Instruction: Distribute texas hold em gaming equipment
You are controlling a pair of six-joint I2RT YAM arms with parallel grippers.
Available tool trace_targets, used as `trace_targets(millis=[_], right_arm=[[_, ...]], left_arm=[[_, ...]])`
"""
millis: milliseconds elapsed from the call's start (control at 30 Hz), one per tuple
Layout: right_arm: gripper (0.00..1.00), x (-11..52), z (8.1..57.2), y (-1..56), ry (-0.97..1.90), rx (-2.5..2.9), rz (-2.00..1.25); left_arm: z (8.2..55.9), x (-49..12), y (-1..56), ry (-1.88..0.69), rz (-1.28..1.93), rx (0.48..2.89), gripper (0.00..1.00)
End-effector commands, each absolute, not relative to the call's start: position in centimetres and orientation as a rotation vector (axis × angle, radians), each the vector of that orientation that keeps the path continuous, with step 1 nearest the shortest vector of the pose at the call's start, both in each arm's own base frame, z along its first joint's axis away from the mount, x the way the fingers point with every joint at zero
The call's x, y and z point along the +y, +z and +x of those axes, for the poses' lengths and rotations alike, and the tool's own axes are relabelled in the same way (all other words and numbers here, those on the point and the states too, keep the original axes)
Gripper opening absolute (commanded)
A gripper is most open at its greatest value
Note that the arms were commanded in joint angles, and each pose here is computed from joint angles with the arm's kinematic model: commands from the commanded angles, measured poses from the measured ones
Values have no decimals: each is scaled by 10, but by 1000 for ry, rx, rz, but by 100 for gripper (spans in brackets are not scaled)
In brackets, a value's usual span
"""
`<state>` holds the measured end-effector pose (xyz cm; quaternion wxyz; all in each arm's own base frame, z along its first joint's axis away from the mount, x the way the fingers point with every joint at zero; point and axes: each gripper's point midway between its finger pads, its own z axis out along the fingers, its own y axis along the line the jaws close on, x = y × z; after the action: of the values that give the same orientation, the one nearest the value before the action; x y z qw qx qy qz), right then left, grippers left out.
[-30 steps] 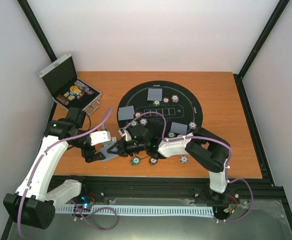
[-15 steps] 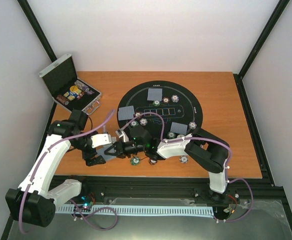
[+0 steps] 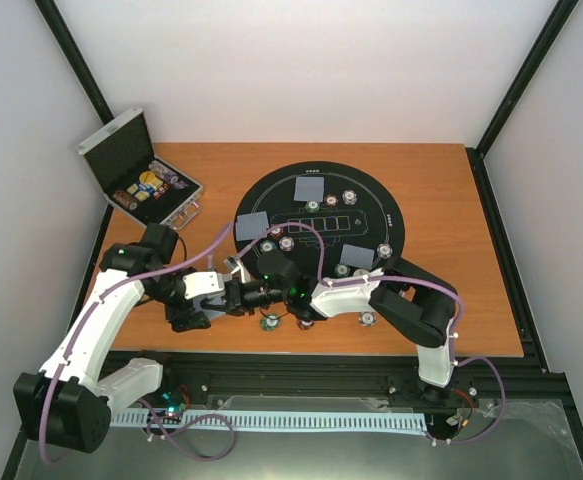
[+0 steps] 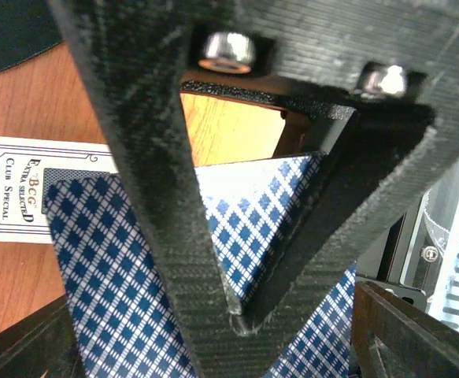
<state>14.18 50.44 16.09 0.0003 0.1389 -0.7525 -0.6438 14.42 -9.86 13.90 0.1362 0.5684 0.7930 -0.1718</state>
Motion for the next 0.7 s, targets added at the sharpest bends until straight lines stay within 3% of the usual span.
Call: trace_targets(millis=[0, 100, 200, 533, 667], right_arm=[[3, 512, 141, 171, -2057, -2345, 447], [3, 513, 142, 161, -2029, -2358, 422], [3, 513, 144, 156, -2015, -2365, 399], [3, 519, 146, 170, -2048, -2343, 405], [3, 518, 145, 169, -2041, -2344, 403]], left_arm=[[149, -102, 152, -473, 1661, 2215, 83], [148, -103, 153, -474, 1660, 2209, 74], [147, -103, 152, -474, 1655, 2208, 73], [151, -96, 134, -410, 1640, 2239, 89], [157, -93, 132, -355, 1642, 2233, 89]])
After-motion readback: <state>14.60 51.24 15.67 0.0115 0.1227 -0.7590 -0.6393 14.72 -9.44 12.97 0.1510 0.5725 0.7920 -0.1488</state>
